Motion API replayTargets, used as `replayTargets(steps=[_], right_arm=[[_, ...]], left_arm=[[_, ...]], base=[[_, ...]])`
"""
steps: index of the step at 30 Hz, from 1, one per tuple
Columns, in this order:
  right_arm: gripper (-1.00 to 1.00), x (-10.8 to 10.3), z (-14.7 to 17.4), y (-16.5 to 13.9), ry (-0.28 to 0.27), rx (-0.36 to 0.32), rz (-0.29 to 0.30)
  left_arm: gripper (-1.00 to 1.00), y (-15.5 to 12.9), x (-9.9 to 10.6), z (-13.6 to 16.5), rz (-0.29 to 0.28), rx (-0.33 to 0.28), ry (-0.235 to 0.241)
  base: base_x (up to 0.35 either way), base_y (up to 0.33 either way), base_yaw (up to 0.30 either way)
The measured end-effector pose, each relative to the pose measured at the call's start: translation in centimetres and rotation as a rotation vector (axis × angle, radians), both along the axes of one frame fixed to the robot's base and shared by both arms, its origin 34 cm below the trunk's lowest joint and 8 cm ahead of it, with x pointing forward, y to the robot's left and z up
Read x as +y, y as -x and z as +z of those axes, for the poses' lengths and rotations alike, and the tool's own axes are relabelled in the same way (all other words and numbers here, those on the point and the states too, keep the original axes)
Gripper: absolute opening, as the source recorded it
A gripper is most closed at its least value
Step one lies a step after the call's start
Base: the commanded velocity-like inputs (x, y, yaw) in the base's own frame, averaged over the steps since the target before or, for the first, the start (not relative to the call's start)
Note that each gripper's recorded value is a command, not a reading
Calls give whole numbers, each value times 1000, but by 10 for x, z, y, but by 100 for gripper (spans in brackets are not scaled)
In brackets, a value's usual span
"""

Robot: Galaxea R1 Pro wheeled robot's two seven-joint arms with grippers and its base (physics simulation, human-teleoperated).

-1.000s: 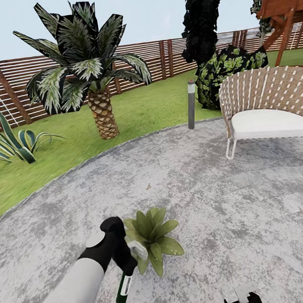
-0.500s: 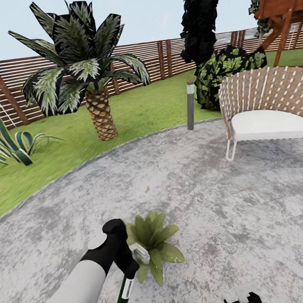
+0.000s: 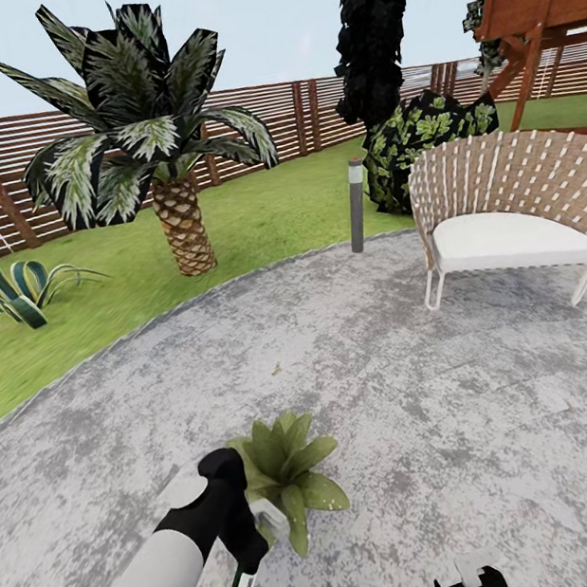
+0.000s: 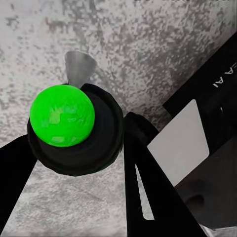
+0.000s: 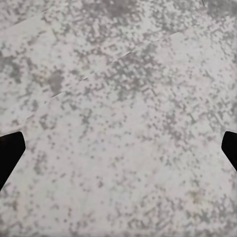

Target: Pick up the pesticide atomizer in the garden and spray insectifuge to fully cover both potted plants in the garden.

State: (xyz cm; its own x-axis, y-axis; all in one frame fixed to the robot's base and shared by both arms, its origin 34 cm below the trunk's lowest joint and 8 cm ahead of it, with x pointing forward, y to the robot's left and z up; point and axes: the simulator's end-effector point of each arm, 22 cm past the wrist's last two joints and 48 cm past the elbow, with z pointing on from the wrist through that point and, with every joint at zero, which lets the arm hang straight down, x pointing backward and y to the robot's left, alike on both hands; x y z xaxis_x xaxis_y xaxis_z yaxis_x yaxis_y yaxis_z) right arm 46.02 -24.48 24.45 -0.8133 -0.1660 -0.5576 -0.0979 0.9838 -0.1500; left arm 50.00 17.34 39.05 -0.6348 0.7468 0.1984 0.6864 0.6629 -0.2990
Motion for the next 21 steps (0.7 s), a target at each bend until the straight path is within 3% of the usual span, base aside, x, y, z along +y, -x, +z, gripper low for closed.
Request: replayTargets(steps=[5, 8, 10, 17, 21], right_arm=[[100, 0, 0, 0, 0, 0, 0], [100, 0, 0, 0, 0, 0, 0], [100, 0, 0, 0, 0, 0, 0], [100, 3, 1, -3, -4, -7, 5], [100, 2, 2, -4, -4, -9, 5]], left_arm=[[-100, -6, 3, 2, 2, -15, -5], [-100, -10, 24, 2, 8, -23, -44], [-100, -11, 27, 2, 10, -27, -51], [-100, -24, 16, 11, 1, -51, -39], [-100, -18, 18, 7, -2, -40, -44]], base=[[0, 0, 0], [0, 0, 0], [0, 0, 0], [0, 0, 0], [0, 0, 0]])
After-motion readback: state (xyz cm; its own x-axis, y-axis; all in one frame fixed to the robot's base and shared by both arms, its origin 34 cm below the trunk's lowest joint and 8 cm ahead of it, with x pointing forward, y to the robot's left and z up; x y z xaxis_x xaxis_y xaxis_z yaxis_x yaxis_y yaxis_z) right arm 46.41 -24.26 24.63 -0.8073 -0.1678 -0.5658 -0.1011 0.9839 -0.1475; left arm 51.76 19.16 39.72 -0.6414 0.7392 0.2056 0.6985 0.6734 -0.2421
